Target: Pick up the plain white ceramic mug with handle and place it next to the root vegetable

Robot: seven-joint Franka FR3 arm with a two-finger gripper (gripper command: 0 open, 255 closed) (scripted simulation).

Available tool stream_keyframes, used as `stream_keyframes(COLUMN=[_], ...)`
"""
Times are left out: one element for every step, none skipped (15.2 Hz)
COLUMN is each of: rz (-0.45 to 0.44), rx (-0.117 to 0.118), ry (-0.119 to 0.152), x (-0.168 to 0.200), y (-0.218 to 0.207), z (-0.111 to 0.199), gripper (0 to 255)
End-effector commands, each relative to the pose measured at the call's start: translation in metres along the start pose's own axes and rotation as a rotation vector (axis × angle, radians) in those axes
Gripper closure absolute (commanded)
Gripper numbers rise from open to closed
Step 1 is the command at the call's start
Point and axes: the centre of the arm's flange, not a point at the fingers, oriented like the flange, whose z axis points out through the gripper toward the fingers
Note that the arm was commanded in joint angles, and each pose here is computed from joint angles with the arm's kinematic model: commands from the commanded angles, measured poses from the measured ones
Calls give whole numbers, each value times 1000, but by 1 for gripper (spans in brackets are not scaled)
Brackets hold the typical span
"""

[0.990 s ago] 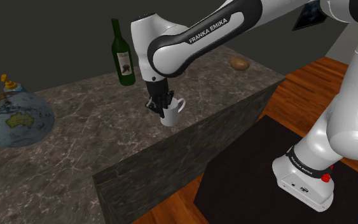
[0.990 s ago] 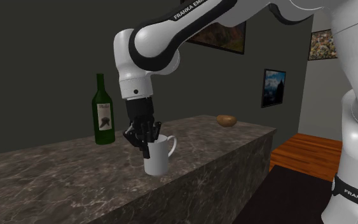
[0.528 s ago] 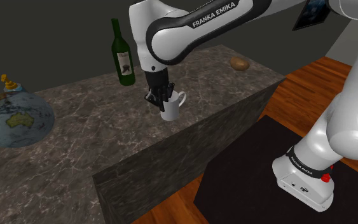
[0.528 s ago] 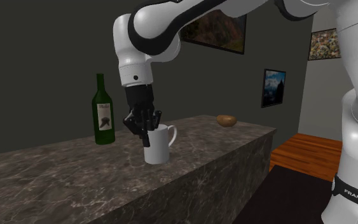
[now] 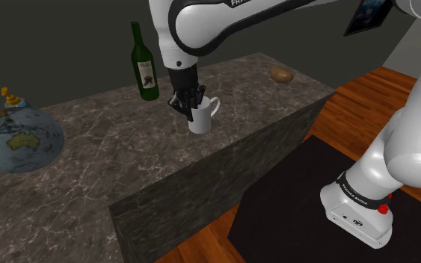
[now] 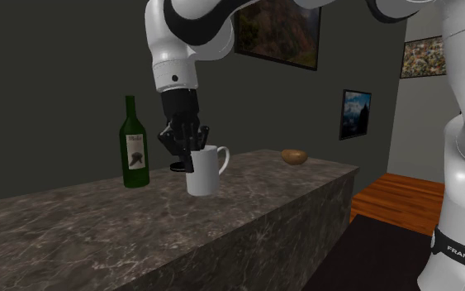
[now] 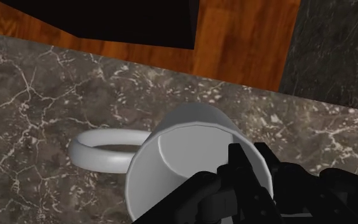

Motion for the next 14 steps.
stream_keyframes(rz=[0,0,0,0,0,0,0,0,0,0,0,0,0,0], rx=[0,0,0,0,0,0,0,0,0,0,0,0,0,0], ry=[0,0,0,0,0,0,0,0,0,0,0,0,0,0], x=[-2,-3,-4,-4,-5,-6,-7,-8,-9,-10,-11,-12,-12,-13], y=[0,1,1,1,1,1,1,1,1,2,2,2,2,2], z=[-10,-16,-21,-26,-31,-36,-42,-47,-52,-57,-62,-68,-73,-78], gripper=[255,255,255,255,255,255,255,255,255,255,255,255,255,255])
